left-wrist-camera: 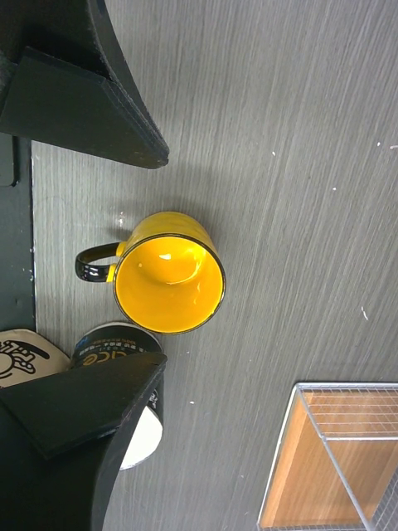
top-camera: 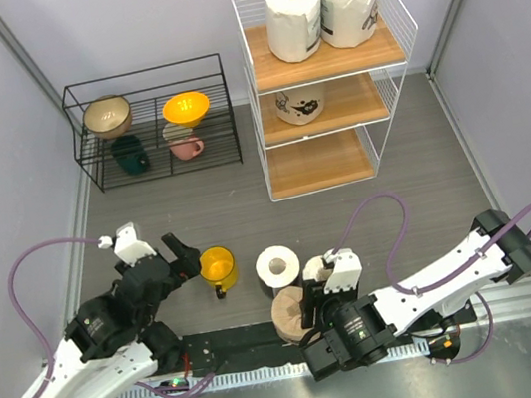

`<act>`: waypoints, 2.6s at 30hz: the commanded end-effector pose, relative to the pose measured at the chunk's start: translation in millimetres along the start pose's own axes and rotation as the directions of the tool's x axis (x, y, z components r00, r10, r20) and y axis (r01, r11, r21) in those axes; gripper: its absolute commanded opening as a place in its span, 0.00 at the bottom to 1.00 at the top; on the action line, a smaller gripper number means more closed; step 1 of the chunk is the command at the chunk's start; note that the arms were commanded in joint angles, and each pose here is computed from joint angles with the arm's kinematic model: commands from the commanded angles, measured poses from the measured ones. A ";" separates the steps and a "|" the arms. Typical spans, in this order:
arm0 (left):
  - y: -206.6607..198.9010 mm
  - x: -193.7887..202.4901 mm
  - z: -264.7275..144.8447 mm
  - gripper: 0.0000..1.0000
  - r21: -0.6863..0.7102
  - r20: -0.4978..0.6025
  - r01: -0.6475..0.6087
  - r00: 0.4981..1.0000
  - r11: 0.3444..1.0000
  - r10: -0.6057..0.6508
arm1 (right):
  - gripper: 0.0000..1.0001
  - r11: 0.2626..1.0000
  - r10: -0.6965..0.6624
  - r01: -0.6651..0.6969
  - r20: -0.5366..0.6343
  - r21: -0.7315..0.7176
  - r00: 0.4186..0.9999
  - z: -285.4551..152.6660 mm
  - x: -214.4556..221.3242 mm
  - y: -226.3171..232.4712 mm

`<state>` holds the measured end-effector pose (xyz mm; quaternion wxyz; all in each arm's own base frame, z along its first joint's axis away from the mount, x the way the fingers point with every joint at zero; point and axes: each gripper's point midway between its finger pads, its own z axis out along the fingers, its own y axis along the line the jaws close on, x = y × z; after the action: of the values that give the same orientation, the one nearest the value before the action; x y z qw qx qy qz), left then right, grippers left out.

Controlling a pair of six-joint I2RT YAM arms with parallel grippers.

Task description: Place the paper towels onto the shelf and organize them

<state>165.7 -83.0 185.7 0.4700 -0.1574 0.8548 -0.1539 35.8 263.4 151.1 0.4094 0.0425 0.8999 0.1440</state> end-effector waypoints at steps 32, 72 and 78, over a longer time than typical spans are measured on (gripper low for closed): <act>-10.1 -0.8 5.8 1.00 0.016 0.004 -0.008 1.000 1.000 0.008 | 0.66 0.951 0.306 -0.307 -0.023 -0.040 0.952 24.4 12.8 7.5; -4.6 6.7 8.3 1.00 0.009 -0.005 0.000 1.000 1.000 0.000 | 0.43 0.978 0.208 -0.208 -0.080 0.012 0.975 44.4 44.4 -0.8; -5.1 5.8 7.7 1.00 0.011 -0.003 0.001 1.000 1.000 -0.001 | 0.32 0.980 0.199 -0.200 -0.066 -0.006 0.978 40.9 37.0 4.8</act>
<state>167.4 -87.6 174.9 0.4626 -0.1525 0.8605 -0.1490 40.6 278.8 92.5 0.3656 0.1078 0.9081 0.1734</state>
